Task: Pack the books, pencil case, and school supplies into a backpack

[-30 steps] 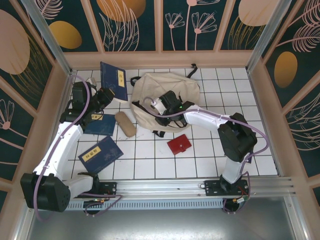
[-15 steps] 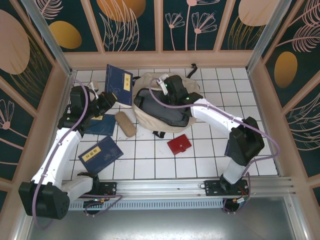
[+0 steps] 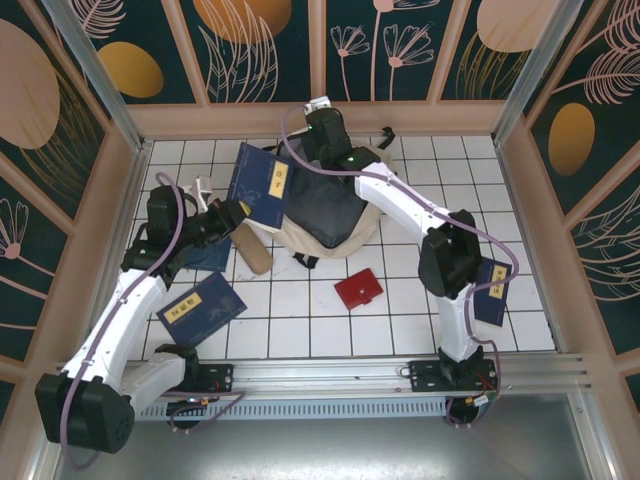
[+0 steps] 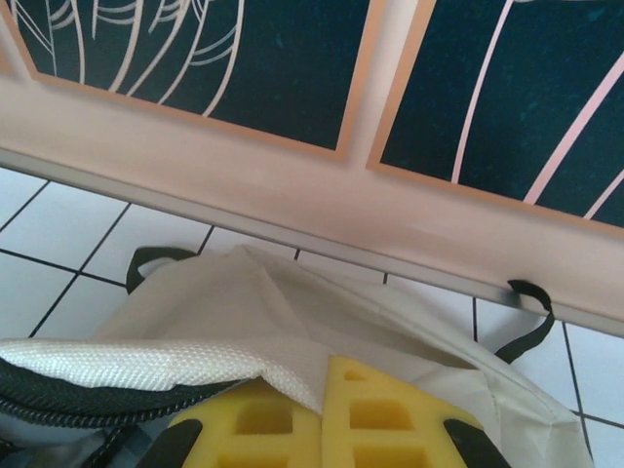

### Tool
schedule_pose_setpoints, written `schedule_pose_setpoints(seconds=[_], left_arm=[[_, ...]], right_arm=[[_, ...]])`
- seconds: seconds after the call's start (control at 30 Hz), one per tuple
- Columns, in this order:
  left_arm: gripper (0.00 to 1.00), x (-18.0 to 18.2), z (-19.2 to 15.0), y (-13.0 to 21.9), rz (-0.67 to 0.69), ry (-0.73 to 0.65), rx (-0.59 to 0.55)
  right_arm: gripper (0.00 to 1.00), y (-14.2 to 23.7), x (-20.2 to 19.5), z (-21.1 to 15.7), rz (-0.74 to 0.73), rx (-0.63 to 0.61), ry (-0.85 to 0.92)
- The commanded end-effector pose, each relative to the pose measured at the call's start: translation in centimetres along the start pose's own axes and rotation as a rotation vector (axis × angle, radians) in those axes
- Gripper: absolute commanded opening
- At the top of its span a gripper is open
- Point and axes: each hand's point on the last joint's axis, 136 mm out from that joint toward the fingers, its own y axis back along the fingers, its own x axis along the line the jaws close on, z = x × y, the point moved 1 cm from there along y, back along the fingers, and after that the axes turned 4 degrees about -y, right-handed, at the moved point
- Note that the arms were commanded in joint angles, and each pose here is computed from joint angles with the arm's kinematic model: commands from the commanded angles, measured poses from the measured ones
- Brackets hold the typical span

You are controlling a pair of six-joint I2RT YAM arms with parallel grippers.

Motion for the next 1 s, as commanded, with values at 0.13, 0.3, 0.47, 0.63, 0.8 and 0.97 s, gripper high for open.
schedule_pose_setpoints(seconds=[0.13,0.3,0.47,0.63,0.8,0.97], left_arm=[[0.0,0.6,-1.5,-4.2,-0.032,0.021,0.064],[0.0,0.9,-2.4,-7.0,-0.063,0.05,0.118],[0.0,0.9,-2.2,-11.0,-0.045,0.072,0.157],[0.0,1.6,-1.1,-14.4,-0.044,0.14,0.146],[0.0,0.7,1.0,-17.6,-0.079,0.177,0.122],[0.0,1.8,2.2,-20.8,-0.037,0.21,0.103]], right_arm=[[0.0,2.7,0.3,5.5,0.084,-0.1,-0.127],[0.0,4.4,0.9,6.8,0.162,-0.113,-0.146],[0.0,6.6,2.0,7.4,0.278,-0.116,-0.158],[0.0,7.7,1.5,7.7,0.328,-0.113,-0.212],[0.0,9.0,1.8,8.1,0.399,-0.103,-0.244],[0.0,9.6,2.5,7.5,0.453,-0.076,-0.269]])
